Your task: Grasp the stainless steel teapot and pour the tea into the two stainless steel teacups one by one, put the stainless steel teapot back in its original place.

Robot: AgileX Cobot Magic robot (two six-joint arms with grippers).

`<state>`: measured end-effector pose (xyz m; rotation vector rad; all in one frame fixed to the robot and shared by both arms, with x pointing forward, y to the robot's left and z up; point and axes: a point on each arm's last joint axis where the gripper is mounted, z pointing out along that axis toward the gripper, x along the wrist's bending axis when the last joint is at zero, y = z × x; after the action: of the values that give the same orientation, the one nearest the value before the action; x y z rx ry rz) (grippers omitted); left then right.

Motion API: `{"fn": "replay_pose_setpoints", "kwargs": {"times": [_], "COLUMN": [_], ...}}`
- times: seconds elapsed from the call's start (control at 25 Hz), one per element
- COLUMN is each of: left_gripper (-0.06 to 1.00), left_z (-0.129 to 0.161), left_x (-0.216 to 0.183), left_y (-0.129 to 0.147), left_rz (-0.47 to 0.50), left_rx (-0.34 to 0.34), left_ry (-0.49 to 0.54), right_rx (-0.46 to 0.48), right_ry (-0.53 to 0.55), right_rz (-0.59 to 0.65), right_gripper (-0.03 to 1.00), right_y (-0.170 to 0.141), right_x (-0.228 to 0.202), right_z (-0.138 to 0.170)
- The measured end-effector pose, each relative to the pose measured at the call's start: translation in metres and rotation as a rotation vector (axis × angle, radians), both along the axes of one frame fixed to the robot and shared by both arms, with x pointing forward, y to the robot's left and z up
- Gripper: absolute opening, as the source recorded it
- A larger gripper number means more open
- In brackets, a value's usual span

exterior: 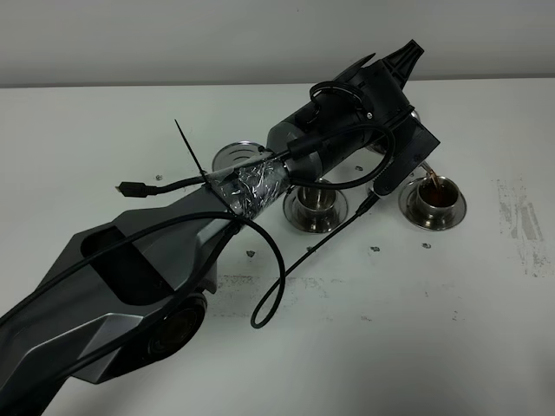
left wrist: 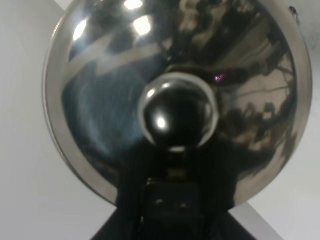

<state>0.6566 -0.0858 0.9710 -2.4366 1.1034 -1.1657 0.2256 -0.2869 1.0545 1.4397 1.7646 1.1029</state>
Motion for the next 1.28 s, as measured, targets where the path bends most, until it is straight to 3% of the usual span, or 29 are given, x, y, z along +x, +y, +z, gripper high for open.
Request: {"fn": "replay_pose_setpoints", "kwargs": {"times": [0.64, 1.28], "left_gripper": [0.20, 0.20], "left_z": [-0.001, -0.005], "left_x": [-0.001, 0.008], "left_y": [-0.001, 0.010], "left_rz": [0.003, 0.084], "left_rx": [-0.020, -0.128], "left_ry": [0.019, 0.091], "right_rx": [0.003, 0.003], "right_ry": [0.001, 0.001], "right_rz": [-0.001, -0.001], "right_gripper": [0.43, 0.43], "right_y": [0.000, 0.000], "right_x": [0.000, 0.000], "right_z": [0.000, 0.000]}}
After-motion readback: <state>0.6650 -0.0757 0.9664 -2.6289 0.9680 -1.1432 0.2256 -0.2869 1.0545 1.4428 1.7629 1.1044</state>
